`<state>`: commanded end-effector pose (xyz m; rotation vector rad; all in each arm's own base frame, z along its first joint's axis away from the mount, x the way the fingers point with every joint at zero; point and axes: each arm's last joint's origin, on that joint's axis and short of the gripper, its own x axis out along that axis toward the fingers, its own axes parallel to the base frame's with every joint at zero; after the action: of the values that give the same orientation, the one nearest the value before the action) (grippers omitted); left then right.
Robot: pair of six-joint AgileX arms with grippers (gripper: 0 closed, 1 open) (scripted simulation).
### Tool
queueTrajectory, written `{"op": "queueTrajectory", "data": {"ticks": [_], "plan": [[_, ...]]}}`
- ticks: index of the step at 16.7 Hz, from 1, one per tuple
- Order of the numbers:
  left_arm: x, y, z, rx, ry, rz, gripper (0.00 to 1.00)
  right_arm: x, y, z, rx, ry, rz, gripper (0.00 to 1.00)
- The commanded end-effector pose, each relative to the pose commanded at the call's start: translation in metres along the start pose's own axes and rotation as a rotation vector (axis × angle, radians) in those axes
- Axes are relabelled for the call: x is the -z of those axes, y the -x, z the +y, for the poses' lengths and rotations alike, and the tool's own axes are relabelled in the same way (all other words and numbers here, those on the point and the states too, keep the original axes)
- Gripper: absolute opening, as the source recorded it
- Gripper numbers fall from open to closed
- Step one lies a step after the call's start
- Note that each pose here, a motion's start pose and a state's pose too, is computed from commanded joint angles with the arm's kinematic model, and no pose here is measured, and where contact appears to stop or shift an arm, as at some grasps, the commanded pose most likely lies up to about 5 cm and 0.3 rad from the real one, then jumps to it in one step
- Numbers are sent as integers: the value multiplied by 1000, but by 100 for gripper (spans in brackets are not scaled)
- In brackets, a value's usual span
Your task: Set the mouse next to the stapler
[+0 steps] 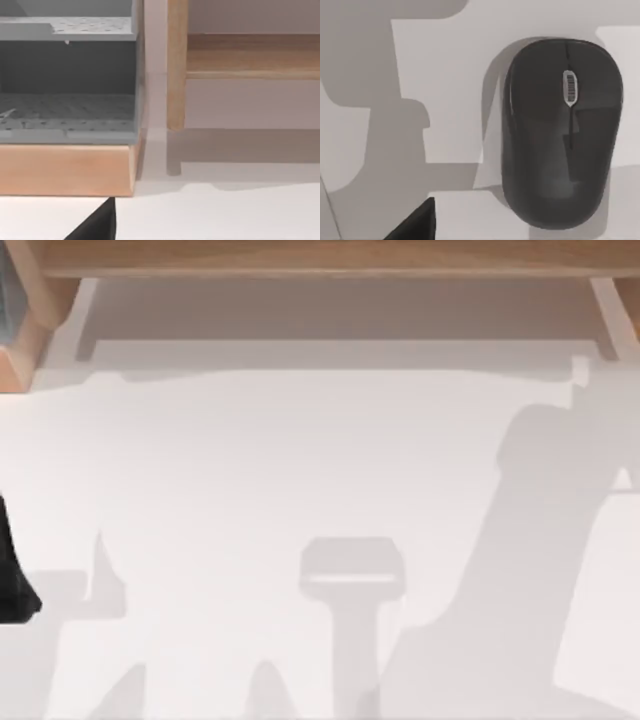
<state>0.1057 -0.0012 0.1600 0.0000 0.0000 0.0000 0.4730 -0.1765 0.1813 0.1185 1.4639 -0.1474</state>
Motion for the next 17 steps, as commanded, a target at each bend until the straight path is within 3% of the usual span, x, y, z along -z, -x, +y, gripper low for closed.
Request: {"op": "queueTrajectory", "data": {"ticks": [17], "plan": [[0,0,0,0,0,0,100,-5,-36,2,-8,5,2,100]]}}
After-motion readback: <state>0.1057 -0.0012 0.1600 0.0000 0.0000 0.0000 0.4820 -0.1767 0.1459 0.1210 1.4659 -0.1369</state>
